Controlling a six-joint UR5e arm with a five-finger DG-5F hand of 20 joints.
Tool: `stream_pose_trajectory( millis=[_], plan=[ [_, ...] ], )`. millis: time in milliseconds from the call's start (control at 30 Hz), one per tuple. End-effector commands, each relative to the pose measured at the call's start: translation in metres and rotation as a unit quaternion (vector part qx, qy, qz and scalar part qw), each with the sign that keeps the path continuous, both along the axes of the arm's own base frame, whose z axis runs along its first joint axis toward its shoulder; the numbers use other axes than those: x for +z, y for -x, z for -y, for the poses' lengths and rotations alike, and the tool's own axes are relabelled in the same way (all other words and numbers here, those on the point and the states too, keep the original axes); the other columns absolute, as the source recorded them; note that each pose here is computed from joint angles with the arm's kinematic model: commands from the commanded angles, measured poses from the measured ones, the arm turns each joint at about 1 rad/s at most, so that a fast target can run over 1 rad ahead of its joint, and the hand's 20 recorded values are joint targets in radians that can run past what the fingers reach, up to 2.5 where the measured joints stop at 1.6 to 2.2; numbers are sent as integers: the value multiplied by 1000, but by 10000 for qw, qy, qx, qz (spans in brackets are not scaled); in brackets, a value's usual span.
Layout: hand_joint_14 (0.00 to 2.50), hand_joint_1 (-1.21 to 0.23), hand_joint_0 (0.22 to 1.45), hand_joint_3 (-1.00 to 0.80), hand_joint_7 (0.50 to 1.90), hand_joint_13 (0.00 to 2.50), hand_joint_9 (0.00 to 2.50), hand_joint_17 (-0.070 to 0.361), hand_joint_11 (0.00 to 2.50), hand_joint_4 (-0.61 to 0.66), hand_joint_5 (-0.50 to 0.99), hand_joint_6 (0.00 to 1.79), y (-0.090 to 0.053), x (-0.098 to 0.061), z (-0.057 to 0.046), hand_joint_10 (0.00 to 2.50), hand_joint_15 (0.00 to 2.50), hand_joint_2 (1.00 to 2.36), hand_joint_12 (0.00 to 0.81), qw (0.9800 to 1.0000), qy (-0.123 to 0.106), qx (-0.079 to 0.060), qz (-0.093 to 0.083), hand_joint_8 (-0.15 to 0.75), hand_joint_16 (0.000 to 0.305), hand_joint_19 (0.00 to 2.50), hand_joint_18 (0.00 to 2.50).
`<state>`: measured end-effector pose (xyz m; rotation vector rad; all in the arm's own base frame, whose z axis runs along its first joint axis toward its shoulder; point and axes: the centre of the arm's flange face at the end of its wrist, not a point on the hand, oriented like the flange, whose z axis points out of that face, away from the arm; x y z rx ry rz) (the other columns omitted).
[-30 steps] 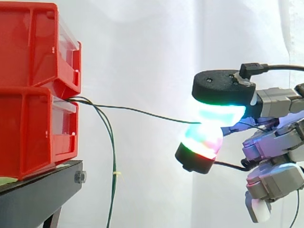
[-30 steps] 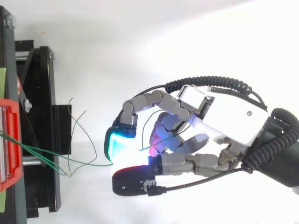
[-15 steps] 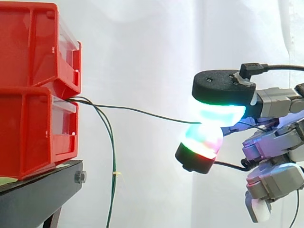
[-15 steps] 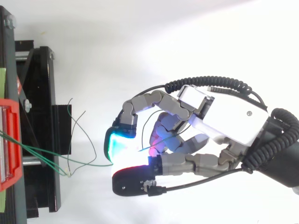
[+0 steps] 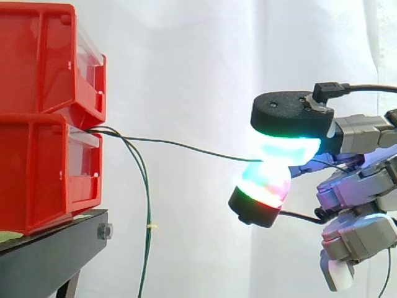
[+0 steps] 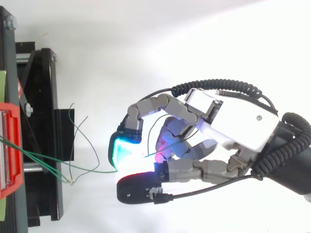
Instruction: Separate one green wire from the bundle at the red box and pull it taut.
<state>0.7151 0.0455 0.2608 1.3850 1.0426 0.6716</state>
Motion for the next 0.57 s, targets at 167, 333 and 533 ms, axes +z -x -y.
stream_pose_trajectory(
  millis=[167, 333, 533],
  plan=[
    [15, -731, 591, -167, 1121, 1413, 1363, 74, 1404, 17, -121, 936, 0, 0, 0, 1548, 1535, 1018, 297, 10000, 2, -3, -4, 237, 33, 882, 834],
    [16, -731, 591, -168, 1121, 1413, 1364, 74, 1403, 17, -121, 936, 0, 0, 0, 1549, 1543, 1018, 292, 10000, 0, -3, 4, 243, 33, 882, 833],
    [17, -731, 591, -167, 1120, 1413, 1365, 75, 1403, 17, -121, 936, 0, 0, 0, 1549, 1541, 1017, 299, 10000, 0, -3, 4, 245, 33, 881, 834]
  ],
)
